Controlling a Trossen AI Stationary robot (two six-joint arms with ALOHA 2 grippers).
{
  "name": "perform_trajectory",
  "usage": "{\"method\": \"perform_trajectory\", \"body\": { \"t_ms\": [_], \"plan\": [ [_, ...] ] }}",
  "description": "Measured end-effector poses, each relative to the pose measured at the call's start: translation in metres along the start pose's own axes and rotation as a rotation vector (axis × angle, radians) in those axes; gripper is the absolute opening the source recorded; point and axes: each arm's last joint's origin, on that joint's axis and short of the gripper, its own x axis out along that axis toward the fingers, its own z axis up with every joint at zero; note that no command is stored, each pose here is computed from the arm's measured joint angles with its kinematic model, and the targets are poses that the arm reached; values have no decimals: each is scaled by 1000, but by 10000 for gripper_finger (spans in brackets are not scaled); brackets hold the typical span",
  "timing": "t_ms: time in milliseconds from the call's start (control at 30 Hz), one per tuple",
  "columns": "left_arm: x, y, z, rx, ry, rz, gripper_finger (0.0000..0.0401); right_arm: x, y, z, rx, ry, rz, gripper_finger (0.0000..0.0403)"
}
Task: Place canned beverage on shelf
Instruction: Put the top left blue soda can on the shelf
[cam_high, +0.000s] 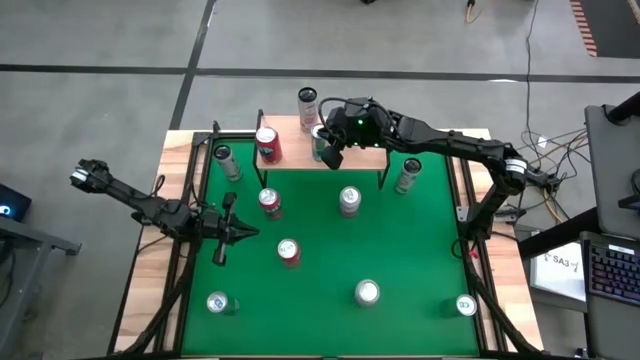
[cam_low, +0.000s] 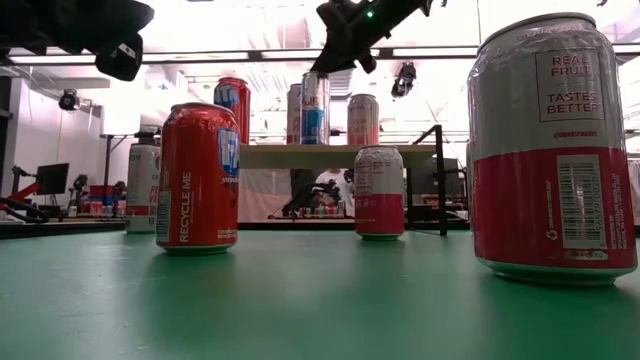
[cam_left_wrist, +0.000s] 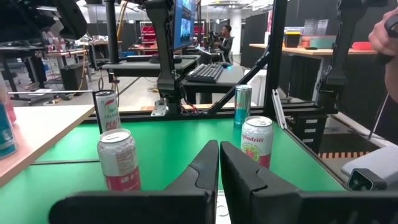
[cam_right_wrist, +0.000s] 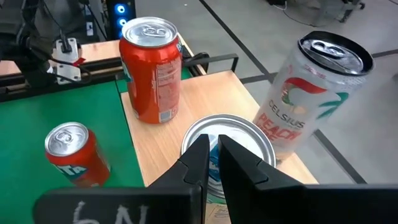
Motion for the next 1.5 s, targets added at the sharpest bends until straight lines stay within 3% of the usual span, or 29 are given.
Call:
{"method": "perform_trajectory", "body": {
  "t_ms": [400,600,767,900,1167,1500],
  "plan": [
    [0,0,0,1,2,3,0,-7,-2,0,-4,24,-43,27],
    [0,0,0,-2,1,3,0,-15,1,14,-16,-21,-36,27],
    [0,0,0,-2,1,4,0,-20,12,22,-51,-56,94,27],
    [0,0,0,-2,1,5,0,-20,16,16,-55,-3,160,27],
    [0,0,0,1,1,6,0,-1,18,3,-33,80,147,27],
    [0,0,0,4,-1,14,0,12,11,-5,-97,119,16,27]
  ]
}}
